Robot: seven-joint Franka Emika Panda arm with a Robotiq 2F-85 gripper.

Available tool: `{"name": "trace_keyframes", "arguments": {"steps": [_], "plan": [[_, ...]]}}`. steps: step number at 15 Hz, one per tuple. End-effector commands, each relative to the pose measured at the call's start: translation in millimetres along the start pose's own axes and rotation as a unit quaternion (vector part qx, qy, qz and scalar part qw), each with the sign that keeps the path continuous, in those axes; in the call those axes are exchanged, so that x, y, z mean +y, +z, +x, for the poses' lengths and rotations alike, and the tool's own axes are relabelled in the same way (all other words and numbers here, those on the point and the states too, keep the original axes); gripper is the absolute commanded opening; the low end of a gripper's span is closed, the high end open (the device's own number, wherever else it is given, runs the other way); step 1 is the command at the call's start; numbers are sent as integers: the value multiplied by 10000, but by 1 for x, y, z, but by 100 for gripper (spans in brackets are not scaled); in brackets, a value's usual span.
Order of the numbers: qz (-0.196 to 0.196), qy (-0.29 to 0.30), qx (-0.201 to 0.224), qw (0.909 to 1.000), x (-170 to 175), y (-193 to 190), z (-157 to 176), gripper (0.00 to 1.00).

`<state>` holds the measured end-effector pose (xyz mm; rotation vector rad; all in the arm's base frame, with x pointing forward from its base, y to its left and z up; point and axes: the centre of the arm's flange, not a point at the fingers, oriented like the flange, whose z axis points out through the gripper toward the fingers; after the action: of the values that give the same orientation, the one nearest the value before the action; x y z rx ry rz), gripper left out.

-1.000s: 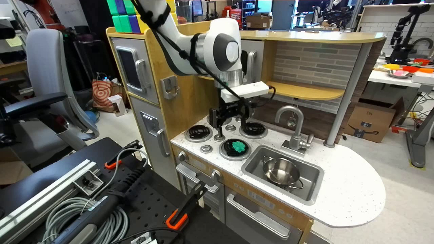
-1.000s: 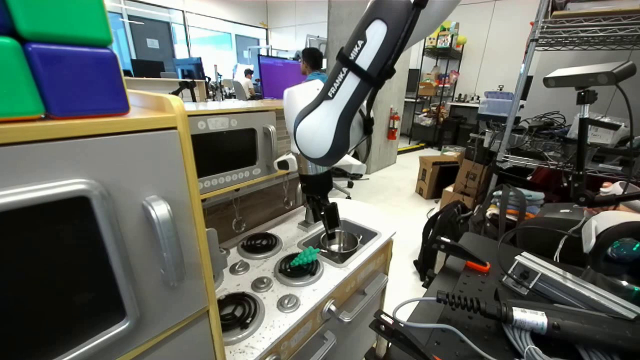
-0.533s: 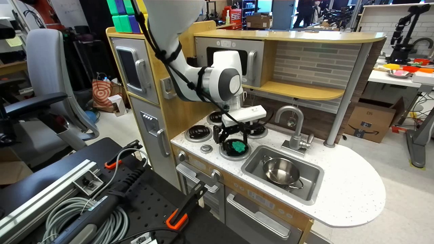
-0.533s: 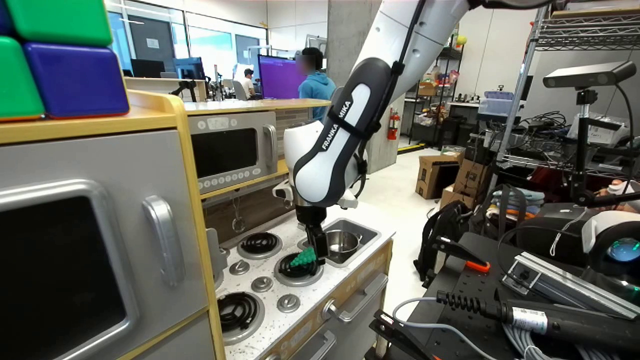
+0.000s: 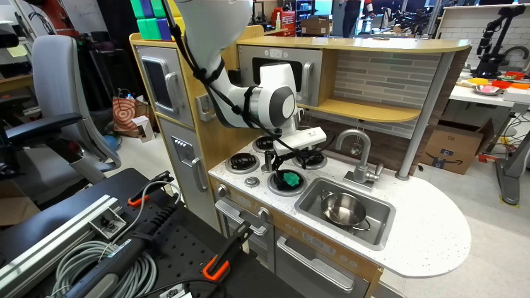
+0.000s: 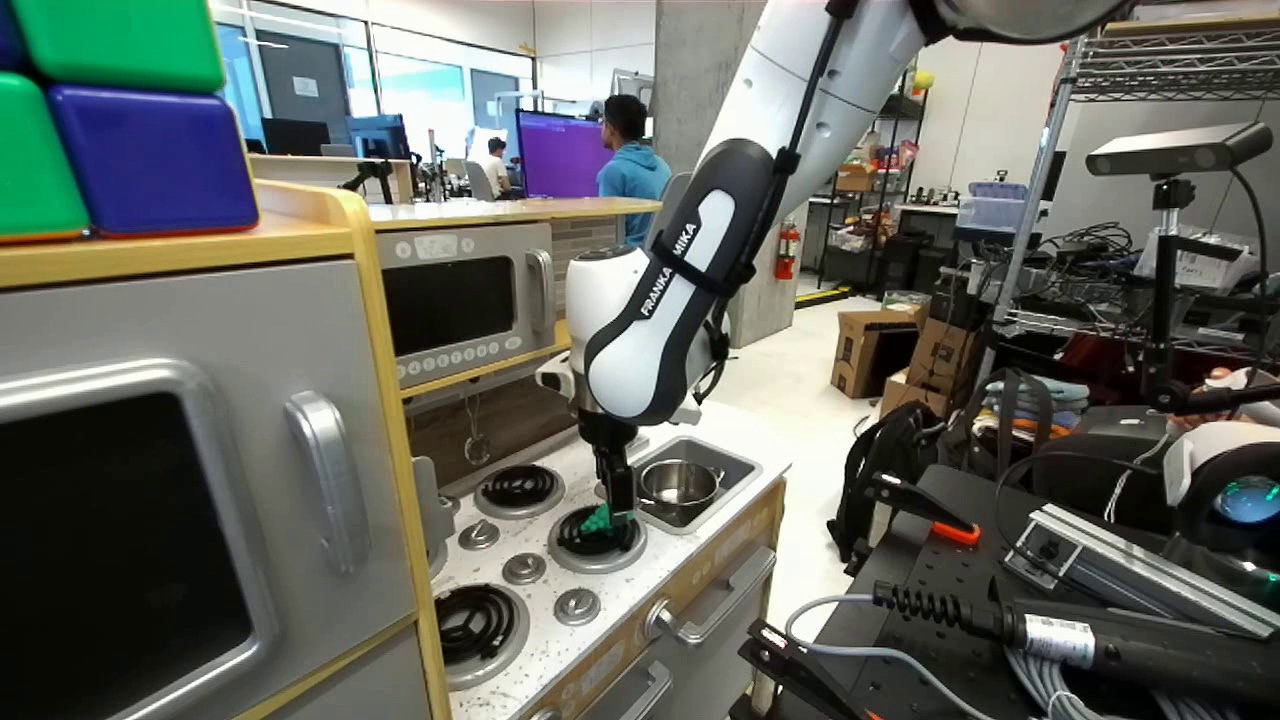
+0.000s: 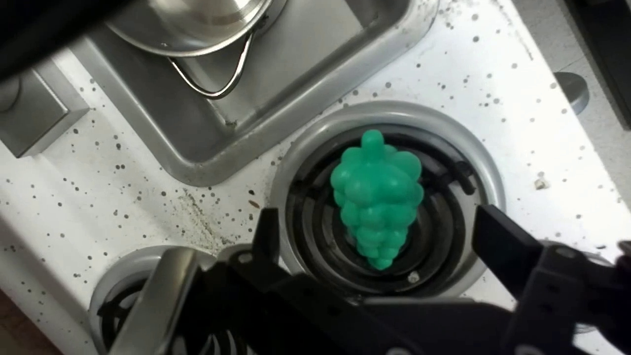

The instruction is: Put the plastic grapes in the pot in the sink

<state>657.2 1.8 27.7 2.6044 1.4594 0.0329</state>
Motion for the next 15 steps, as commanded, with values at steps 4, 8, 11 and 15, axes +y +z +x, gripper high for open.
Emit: {"name": "trace_keyframes", "arguments": {"steps": [4,8,11,15], "plan": [[83,104,-122,9998,12,24,8,100],[171,97,-174,9997,13,29,9,66],[337,127,-248,9990,17,26,4,42],[557,633,-233,9962,36,9,-31,22]]}}
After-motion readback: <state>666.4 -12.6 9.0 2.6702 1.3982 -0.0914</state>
